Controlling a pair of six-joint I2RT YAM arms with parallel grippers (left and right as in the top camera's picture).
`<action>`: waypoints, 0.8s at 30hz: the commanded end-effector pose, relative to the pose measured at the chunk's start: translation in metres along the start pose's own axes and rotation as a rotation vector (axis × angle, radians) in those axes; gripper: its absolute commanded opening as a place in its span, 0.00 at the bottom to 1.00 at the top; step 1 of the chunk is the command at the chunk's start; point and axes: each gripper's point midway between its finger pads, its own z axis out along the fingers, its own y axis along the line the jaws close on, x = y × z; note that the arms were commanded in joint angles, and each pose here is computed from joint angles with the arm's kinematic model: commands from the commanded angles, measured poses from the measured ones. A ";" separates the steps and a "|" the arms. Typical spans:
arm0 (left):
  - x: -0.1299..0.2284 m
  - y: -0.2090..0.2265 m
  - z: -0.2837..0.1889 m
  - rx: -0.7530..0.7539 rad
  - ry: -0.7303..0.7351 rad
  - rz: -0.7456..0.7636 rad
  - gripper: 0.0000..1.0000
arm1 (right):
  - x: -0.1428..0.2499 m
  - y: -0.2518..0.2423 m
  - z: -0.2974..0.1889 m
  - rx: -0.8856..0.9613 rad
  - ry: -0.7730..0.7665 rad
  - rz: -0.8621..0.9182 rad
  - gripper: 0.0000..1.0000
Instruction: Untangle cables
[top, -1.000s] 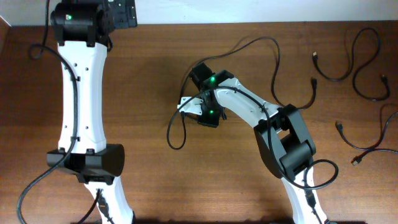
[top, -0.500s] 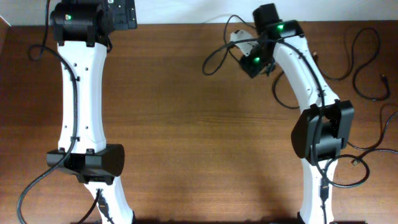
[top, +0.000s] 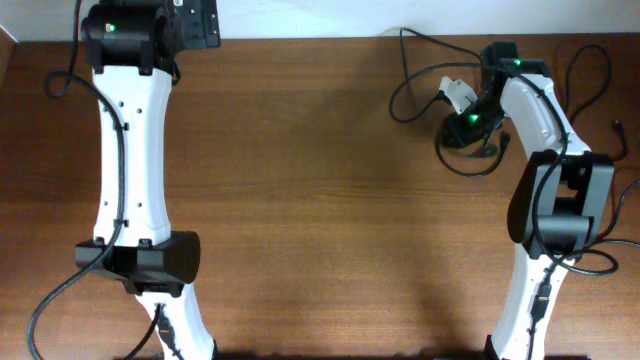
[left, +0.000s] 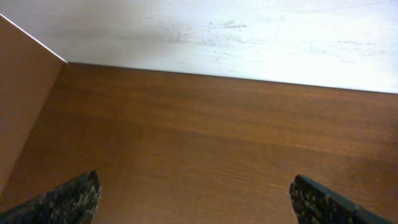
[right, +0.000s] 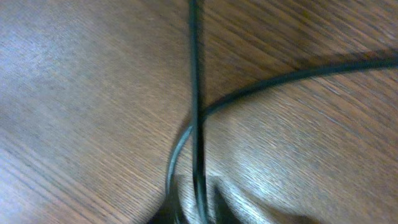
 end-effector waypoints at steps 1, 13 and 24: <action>-0.002 0.007 -0.002 -0.019 -0.007 0.009 0.99 | -0.004 0.011 0.002 -0.025 -0.007 -0.011 0.92; 0.014 0.008 -0.002 -0.023 0.060 0.030 0.99 | -0.025 0.123 -0.339 0.255 -0.582 -0.119 0.93; 0.014 0.008 -0.002 -0.023 0.060 0.030 0.99 | 0.000 0.149 -0.370 0.246 -0.642 -0.110 0.95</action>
